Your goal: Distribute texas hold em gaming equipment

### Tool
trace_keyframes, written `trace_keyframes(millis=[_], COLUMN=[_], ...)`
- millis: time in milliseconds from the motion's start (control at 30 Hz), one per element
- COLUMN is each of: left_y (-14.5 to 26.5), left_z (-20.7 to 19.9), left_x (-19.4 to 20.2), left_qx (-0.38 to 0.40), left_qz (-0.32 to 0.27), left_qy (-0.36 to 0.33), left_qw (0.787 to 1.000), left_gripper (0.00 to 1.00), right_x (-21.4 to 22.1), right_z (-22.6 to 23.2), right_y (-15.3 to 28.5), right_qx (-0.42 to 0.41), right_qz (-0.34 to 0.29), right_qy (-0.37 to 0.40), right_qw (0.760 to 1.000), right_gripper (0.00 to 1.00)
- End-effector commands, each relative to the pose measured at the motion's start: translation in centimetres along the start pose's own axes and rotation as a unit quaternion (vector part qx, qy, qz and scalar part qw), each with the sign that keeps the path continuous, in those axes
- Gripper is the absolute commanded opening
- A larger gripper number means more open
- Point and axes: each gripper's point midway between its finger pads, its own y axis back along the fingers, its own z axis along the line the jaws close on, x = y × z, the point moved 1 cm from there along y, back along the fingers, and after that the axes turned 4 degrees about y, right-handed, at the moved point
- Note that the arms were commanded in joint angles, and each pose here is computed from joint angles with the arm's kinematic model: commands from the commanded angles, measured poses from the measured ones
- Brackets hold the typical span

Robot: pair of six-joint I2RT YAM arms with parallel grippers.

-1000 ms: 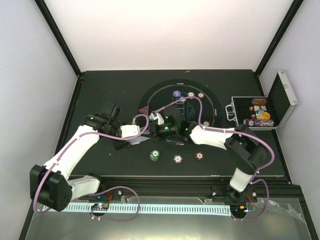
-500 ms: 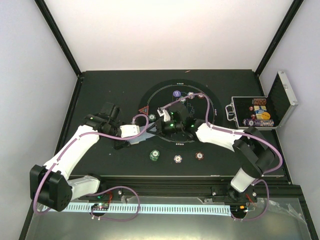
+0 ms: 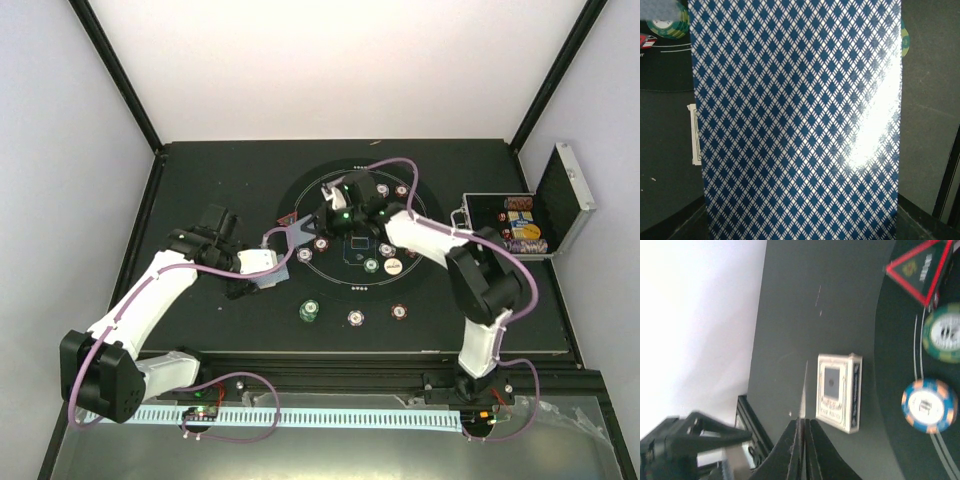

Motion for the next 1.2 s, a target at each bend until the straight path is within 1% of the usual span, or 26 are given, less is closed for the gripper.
trace_keyframes(millis=[0,233,433,567,700,767,833,867,967,1000,1033,1133,1167], left_y=[0.7,1.2,1.5,1.6,1.5,1.6,1.7,1.7,1.7,1.7,1.7,1.7,1.7], left_z=[0.1,-0.2,-0.4,-0.6,-0.6,-0.6,-0.6,-0.6,-0.6,-0.6,-0.6,-0.7,-0.7], left_x=[0.0,-0.1,-0.3,-0.1,0.2,0.2,0.1,0.1,0.0,0.0,0.0,-0.1,-0.2], left_qx=[-0.004,-0.001,0.0,-0.001,-0.001,-0.001,-0.002,-0.001,-0.001,0.0,0.001,0.002,0.003], left_qz=[-0.001,-0.006,-0.01,-0.009,-0.005,-0.006,-0.007,-0.008,-0.008,-0.007,-0.008,-0.012,-0.014], left_qy=[-0.001,0.007,0.013,0.011,0.012,0.013,0.014,0.014,0.016,0.017,0.017,0.018,0.017], left_qw=[1.0,1.0,1.0,1.0,1.0,1.0,1.0,1.0,1.0,1.0,1.0,1.0,1.0], left_gripper=[0.02,0.02,0.01,0.02,0.01,0.02,0.01,0.02,0.02,0.02,0.02,0.02,0.02], right_x=[-3.0,-8.0,-10.1,-10.2,-10.2,-10.1,-10.0,-9.8,-8.6,-8.0,-7.6,-4.1,-2.2], right_z=[-2.1,-4.8,-7.2,-8.4,-8.9,-8.4,-7.3,-6.6,-4.3,-3.4,-1.5,0.5,0.2], right_y=[-2.3,-7.8,-10.7,-10.8,-8.8,-7.3,-5.7,-4.9,-2.5,-1.7,-0.4,1.4,1.5], right_qx=[0.019,0.031,0.042,0.068,0.1,0.104,0.104,0.102,0.087,0.078,0.057,0.021,0.018], right_qz=[0.024,0.032,0.035,0.038,0.029,0.02,0.008,0.003,-0.013,-0.02,-0.036,-0.044,-0.034], right_qy=[0.001,-0.014,-0.031,-0.031,-0.023,-0.017,-0.003,0.002,0.016,0.02,0.034,0.038,0.032], right_qw=[1.0,0.999,0.998,0.996,0.994,0.994,0.995,0.995,0.996,0.997,0.997,0.998,0.999], right_gripper=[0.06,0.07,0.09,0.11,0.16,0.21,0.3,0.37,0.51,0.56,0.6,0.69,0.71])
